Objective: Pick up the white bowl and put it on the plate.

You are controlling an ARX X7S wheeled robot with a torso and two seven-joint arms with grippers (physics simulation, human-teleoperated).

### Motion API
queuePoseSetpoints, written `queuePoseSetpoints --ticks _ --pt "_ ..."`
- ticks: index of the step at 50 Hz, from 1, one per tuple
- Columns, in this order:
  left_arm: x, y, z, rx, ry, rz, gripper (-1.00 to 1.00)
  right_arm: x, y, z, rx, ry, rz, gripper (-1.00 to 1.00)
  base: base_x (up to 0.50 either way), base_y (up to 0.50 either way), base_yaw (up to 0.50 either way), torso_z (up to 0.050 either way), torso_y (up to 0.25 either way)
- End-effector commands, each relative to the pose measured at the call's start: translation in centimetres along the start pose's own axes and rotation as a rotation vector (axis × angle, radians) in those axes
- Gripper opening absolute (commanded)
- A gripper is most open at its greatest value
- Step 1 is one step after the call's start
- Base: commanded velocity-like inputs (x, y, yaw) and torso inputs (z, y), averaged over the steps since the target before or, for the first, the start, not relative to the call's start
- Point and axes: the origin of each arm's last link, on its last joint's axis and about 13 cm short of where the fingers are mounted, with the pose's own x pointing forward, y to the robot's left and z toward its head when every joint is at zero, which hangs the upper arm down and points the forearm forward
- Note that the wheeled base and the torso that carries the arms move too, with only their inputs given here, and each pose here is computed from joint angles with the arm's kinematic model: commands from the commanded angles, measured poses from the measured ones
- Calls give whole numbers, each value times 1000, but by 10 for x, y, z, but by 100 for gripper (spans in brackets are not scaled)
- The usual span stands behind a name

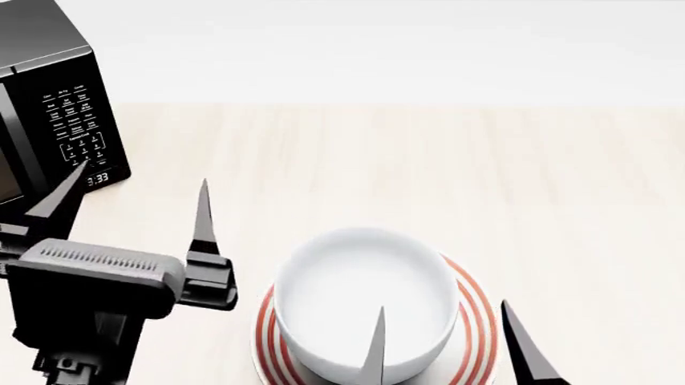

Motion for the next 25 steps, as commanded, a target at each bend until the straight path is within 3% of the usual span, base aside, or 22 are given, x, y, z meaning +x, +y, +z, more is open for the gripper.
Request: queuePoseSetpoints --ticks 1,8,25 --pt "-28 9 17 23 -175 39 100 1 0 9 -15 -39 -8 100 0 0 0 0 0" --pt "-45 15 21 84 -262 71 100 1 0 14 -16 -53 -6 100 0 0 0 0 0" --pt "-90 36 43 64 -337 169 100 -2 5 26 -15 -88 16 100 0 0 0 0 0"
